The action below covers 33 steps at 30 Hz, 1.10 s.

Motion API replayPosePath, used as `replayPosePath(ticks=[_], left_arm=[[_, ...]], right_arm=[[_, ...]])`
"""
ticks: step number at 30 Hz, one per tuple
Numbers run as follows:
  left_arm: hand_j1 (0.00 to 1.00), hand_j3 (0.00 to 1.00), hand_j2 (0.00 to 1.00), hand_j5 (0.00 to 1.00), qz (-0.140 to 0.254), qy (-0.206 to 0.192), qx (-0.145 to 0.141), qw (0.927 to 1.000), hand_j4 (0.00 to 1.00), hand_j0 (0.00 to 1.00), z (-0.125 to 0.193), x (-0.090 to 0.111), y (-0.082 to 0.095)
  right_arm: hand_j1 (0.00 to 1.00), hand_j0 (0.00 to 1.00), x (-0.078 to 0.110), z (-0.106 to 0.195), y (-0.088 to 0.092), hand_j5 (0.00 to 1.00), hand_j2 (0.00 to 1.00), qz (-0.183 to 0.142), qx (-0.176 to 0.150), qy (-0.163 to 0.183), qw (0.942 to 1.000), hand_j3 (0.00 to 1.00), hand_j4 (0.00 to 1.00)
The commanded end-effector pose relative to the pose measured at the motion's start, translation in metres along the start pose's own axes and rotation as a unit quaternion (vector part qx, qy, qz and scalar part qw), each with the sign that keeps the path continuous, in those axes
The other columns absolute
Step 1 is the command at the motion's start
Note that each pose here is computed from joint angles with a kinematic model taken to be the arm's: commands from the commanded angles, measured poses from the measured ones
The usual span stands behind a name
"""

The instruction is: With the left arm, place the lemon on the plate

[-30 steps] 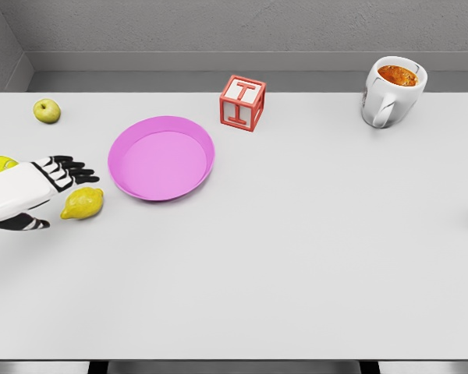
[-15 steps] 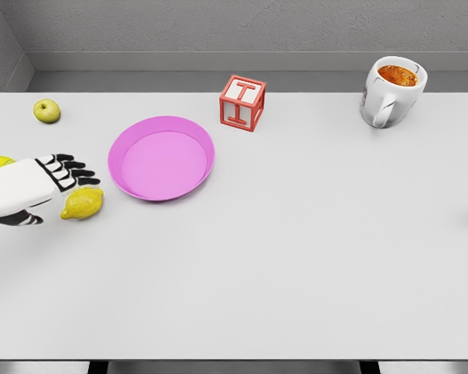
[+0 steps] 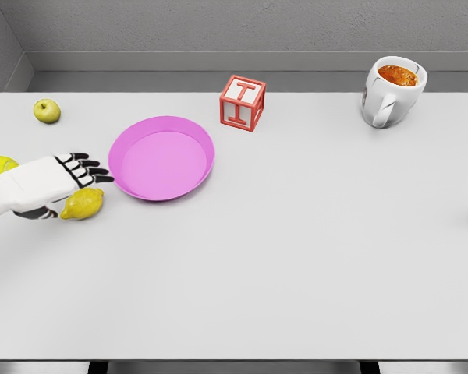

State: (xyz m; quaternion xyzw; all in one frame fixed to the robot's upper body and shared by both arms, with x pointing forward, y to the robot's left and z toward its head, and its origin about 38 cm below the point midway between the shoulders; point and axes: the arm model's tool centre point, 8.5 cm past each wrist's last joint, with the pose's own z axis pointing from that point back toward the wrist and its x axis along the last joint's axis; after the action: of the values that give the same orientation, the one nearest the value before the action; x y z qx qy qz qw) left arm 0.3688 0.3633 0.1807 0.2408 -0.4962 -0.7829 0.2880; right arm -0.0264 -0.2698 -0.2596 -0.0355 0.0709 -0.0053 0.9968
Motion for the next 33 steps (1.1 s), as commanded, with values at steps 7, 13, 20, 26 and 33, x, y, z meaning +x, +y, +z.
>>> replayPosePath(ticks=[7, 13, 20, 26, 33], left_arm=[[1.0, 1.0, 1.0, 1.0, 0.015, 0.01, -0.013, 0.9998, 1.0, 1.0, 0.002, -0.007, -0.012], [1.0, 1.0, 1.0, 1.0, 0.015, 0.009, -0.011, 0.9998, 1.0, 1.0, 0.001, -0.007, -0.011], [1.0, 1.0, 1.0, 1.0, -0.011, 0.018, -0.03, 0.9993, 1.0, 1.0, 0.001, -0.009, -0.015], [1.0, 1.0, 1.0, 1.0, -0.02, 0.016, -0.03, 0.9992, 1.0, 1.0, -0.002, -0.006, -0.013], [1.0, 1.0, 1.0, 1.0, -0.032, 0.025, -0.032, 0.9987, 1.0, 1.0, -0.002, -0.011, -0.01]], right_arm=[[1.0, 1.0, 0.0, 0.0, 0.0, 1.0, 1.0, 0.0, 0.0, 0.0, 1.0, 1.0, 1.0], [1.0, 1.0, 0.0, 0.0, 0.0, 1.0, 1.0, 0.0, 0.0, 0.0, 1.0, 1.0, 1.0], [1.0, 1.0, 0.0, 0.0, 0.0, 1.0, 1.0, 0.0, 0.0, 0.0, 1.0, 1.0, 1.0], [1.0, 1.0, 0.0, 0.0, 0.0, 1.0, 1.0, 0.0, 0.0, 0.0, 1.0, 1.0, 1.0], [1.0, 1.0, 0.0, 0.0, 0.0, 1.0, 1.0, 0.0, 0.0, 0.0, 1.0, 1.0, 1.0]])
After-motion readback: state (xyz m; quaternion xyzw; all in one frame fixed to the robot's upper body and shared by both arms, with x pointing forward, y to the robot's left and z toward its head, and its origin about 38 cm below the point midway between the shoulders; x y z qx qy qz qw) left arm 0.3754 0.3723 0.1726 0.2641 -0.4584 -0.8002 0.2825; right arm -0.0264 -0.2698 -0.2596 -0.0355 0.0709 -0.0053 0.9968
